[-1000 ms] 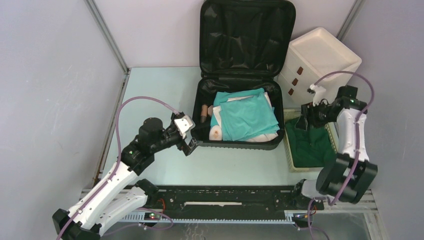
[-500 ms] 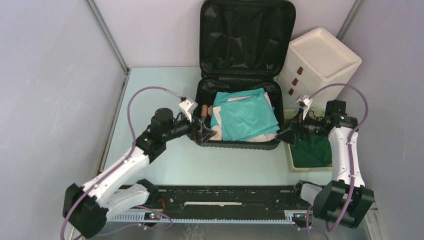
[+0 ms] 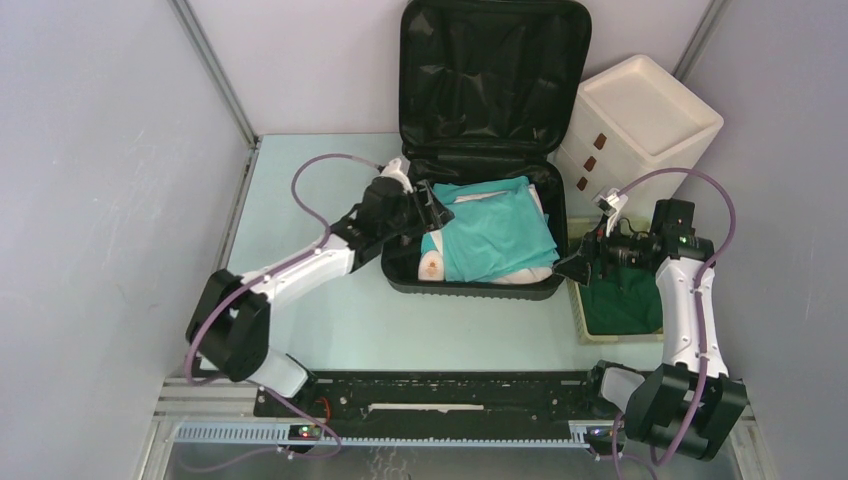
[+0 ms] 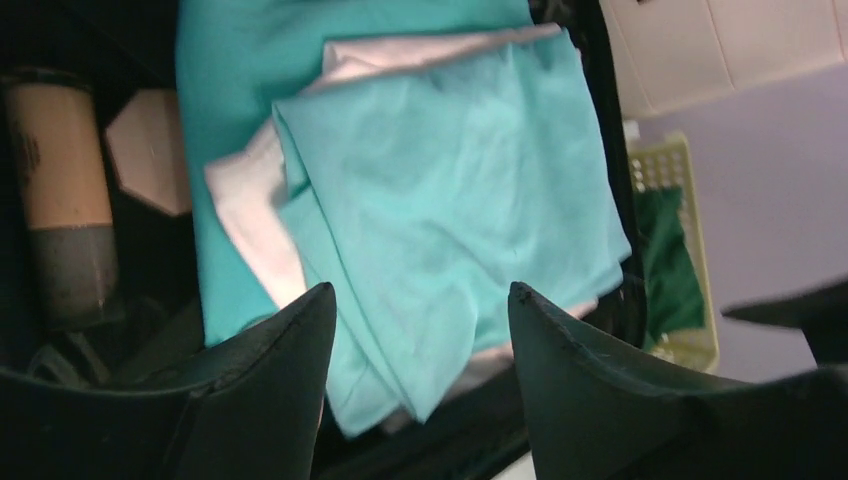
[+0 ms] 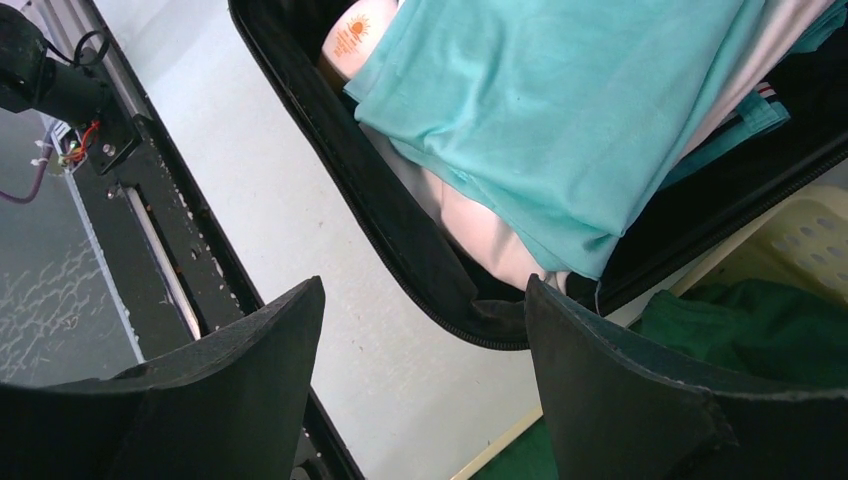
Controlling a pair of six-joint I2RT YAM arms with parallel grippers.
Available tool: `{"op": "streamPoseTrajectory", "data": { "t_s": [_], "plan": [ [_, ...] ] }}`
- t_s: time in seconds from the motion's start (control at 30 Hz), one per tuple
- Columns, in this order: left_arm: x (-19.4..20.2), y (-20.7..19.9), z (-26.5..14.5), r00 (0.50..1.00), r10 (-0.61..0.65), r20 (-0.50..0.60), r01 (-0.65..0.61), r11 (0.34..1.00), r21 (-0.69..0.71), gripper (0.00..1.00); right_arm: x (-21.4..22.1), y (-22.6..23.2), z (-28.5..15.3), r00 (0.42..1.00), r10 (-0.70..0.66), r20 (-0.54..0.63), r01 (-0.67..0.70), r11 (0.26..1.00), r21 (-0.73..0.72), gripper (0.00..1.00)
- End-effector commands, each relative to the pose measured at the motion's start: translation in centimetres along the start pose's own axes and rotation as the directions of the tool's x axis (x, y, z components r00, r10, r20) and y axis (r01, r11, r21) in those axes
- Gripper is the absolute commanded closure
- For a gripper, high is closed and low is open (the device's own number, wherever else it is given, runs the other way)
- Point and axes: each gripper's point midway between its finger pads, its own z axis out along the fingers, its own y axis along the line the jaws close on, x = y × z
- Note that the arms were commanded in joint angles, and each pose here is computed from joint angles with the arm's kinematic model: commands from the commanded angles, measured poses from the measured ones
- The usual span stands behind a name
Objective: Open, take out, and arrange the luggage
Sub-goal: Pick up the clothes from the opened luggage.
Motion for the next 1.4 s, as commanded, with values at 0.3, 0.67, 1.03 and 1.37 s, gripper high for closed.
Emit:
{"op": "streamPoseTrajectory", "data": {
  "t_s": [0.3, 0.67, 1.03, 1.37],
  "plan": [
    [-0.2, 3.3, 5.9, 0.999, -0.038, -0.009, 0.032, 0.934, -0.356, 0.36, -0.5, -0.2, -0.1, 0.999, -0.044, -0.004, 0.044, 0.998, 0.033, 0.19],
    [1.9, 3.5, 8.0, 0.996, -0.057, -0.073, 0.030, 0.944, -0.330, 0.56, 0.0, -0.5, 0.3, 0.999, -0.043, -0.031, 0.044, 0.998, 0.038, 0.19],
    [3.8, 3.4, 8.5, 0.989, -0.090, -0.121, 0.047, 0.947, -0.317, 0.55, 0.0, -0.4, 0.4, 0.998, -0.046, -0.035, 0.047, 0.998, 0.035, 0.19],
    [4.4, 3.8, 8.8, 0.986, -0.090, -0.140, 0.040, 0.944, -0.329, 0.69, 0.1, -0.4, 0.4, 0.998, -0.046, -0.036, 0.047, 0.998, 0.035, 0.19]
  ]
}}
